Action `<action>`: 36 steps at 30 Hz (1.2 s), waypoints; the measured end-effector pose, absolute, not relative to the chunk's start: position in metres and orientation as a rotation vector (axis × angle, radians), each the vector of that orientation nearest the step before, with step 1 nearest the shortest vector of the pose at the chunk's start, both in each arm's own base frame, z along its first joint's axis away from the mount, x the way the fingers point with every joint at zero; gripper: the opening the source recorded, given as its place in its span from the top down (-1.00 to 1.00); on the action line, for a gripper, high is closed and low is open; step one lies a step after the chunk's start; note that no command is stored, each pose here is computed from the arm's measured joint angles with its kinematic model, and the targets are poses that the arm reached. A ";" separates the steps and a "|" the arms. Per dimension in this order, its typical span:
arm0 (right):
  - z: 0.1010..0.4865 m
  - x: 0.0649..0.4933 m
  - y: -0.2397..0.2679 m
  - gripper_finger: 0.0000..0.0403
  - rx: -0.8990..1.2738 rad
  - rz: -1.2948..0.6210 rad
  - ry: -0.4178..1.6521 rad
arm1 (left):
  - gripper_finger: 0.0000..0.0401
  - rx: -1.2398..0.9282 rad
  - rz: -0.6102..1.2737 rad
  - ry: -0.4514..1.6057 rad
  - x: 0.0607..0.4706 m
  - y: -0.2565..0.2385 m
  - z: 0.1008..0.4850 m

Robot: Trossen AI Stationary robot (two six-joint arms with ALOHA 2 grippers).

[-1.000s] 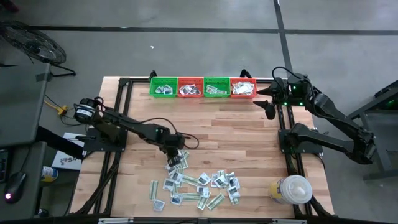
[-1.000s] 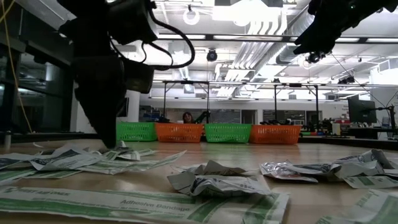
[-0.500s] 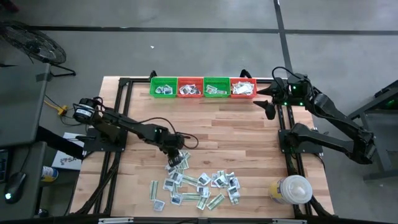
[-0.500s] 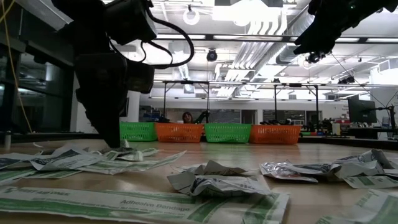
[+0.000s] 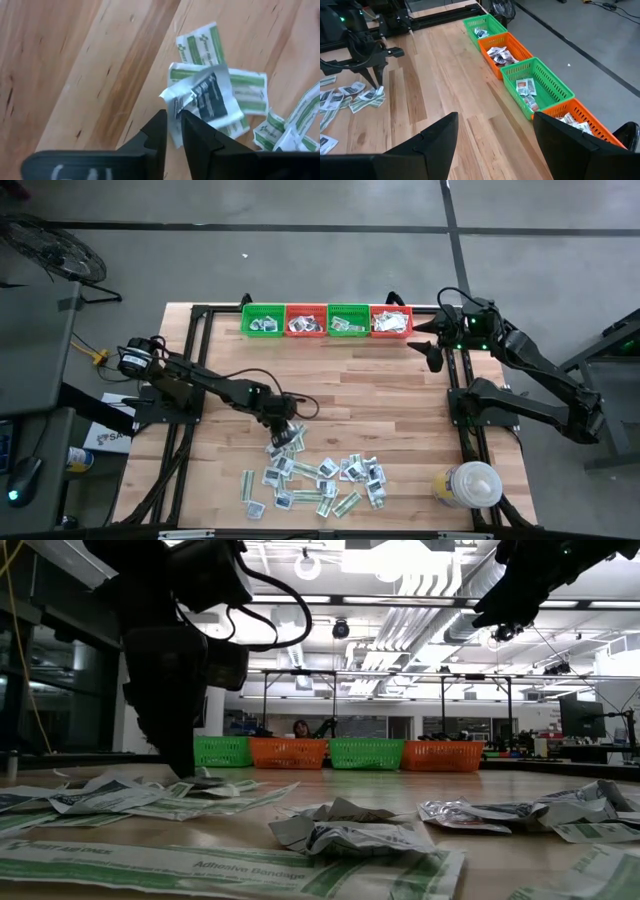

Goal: Pick & Place First Aid Supplies
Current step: Put the gray towelette pack in the left orange bin

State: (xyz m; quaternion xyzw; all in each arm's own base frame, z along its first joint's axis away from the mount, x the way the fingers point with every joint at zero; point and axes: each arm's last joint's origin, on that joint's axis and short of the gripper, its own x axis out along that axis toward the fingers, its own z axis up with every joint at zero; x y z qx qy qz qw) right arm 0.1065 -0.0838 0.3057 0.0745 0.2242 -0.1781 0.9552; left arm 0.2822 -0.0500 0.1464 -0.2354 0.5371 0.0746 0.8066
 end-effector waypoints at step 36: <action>0.307 0.107 -0.085 -0.25 0.145 -0.368 0.441 | 1.00 -0.453 0.318 0.769 0.273 -0.029 0.237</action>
